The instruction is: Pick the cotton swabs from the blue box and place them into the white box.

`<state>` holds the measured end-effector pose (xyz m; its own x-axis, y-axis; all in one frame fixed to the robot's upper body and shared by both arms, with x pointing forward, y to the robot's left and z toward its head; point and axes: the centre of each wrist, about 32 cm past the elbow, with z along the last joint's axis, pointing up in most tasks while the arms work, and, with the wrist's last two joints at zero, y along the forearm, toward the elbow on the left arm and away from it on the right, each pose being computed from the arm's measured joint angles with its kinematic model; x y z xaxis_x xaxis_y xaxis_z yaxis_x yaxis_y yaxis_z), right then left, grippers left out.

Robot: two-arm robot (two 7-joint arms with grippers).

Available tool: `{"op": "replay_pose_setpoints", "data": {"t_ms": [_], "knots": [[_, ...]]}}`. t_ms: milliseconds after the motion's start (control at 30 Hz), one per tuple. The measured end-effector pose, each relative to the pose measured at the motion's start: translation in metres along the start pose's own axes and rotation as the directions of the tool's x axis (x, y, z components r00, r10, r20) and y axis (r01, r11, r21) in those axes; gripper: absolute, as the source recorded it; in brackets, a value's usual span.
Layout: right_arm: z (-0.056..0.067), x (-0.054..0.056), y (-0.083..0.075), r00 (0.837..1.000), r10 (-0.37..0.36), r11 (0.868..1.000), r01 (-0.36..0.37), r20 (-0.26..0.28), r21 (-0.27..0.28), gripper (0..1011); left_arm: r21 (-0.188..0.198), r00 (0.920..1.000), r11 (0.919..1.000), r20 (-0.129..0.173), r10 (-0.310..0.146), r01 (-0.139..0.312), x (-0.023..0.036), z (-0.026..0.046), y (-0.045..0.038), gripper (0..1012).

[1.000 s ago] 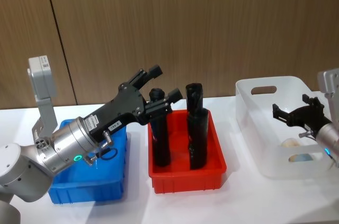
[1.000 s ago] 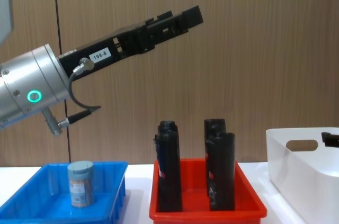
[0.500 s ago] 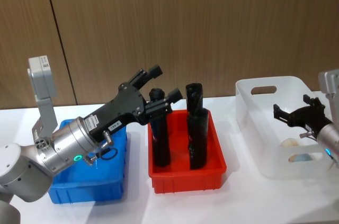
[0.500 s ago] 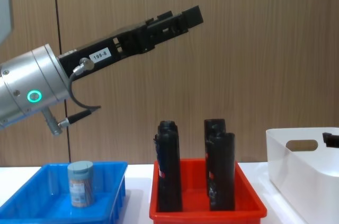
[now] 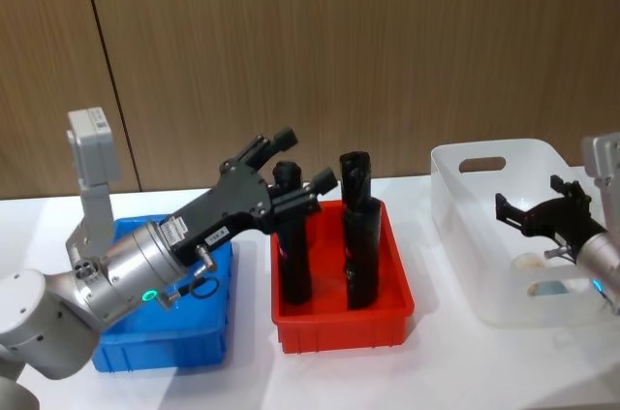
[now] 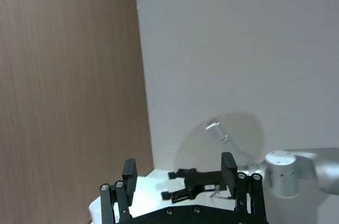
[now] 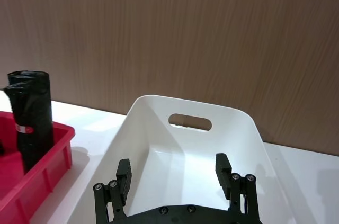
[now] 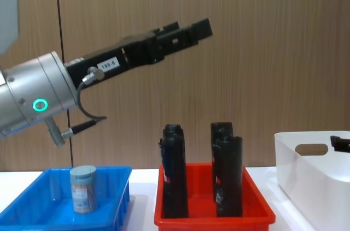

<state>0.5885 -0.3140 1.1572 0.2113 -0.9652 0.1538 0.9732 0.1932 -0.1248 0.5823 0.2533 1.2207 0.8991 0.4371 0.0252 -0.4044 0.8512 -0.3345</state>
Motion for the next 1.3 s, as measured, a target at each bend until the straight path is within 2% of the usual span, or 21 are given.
{"op": "replay_pose_setpoints", "data": {"t_ms": [233, 533, 767, 1000, 1033, 1133, 1233, 1300], "knots": [[0.001, -0.011, -0.012, 1.000, 0.009, 1.000, -0.009, -0.003, 0.024, 1002, 0.048, 0.9980, 0.9970, 0.018, 0.060, -0.061, -0.0092, -0.0021, -0.0008, 1003], [0.003, -0.027, -0.030, 1.000, 0.027, 0.998, -0.026, -0.011, 0.059, 1001, 0.107, 0.9889, 0.9838, 0.053, 0.139, -0.144, -0.0223, -0.0050, -0.0017, 1003], [0.004, -0.037, -0.042, 0.999, 0.039, 0.996, -0.038, -0.017, 0.080, 1002, 0.145, 0.9766, 0.9673, 0.087, 0.197, -0.208, -0.0324, -0.0072, -0.0021, 1003], [0.008, -0.051, -0.059, 0.998, 0.056, 0.993, -0.053, -0.028, 0.106, 1002, 0.175, 0.9598, 0.9467, 0.126, 0.251, -0.270, -0.0425, -0.0091, -0.0027, 1003], [0.008, -0.052, -0.060, 0.998, 0.058, 0.993, -0.054, -0.029, 0.108, 1002, 0.181, 0.9550, 0.9412, 0.137, 0.263, -0.285, -0.0448, -0.0095, -0.0029, 1003], [0.010, -0.057, -0.067, 0.997, 0.064, 0.991, -0.060, -0.035, 0.117, 1002, 0.189, 0.9486, 0.9338, 0.150, 0.278, -0.304, -0.0481, -0.0100, -0.0031, 1003], [0.012, -0.062, -0.074, 0.997, 0.073, 0.990, -0.067, -0.040, 0.128, 1001, 0.201, 0.9352, 0.9188, 0.175, 0.308, -0.340, -0.0541, -0.0112, -0.0032, 1003], [0.013, -0.065, -0.078, 0.996, 0.077, 0.989, -0.070, -0.043, 0.133, 1002, 0.205, 0.9297, 0.9129, 0.186, 0.318, -0.353, -0.0564, -0.0114, -0.0035, 1003]]}}
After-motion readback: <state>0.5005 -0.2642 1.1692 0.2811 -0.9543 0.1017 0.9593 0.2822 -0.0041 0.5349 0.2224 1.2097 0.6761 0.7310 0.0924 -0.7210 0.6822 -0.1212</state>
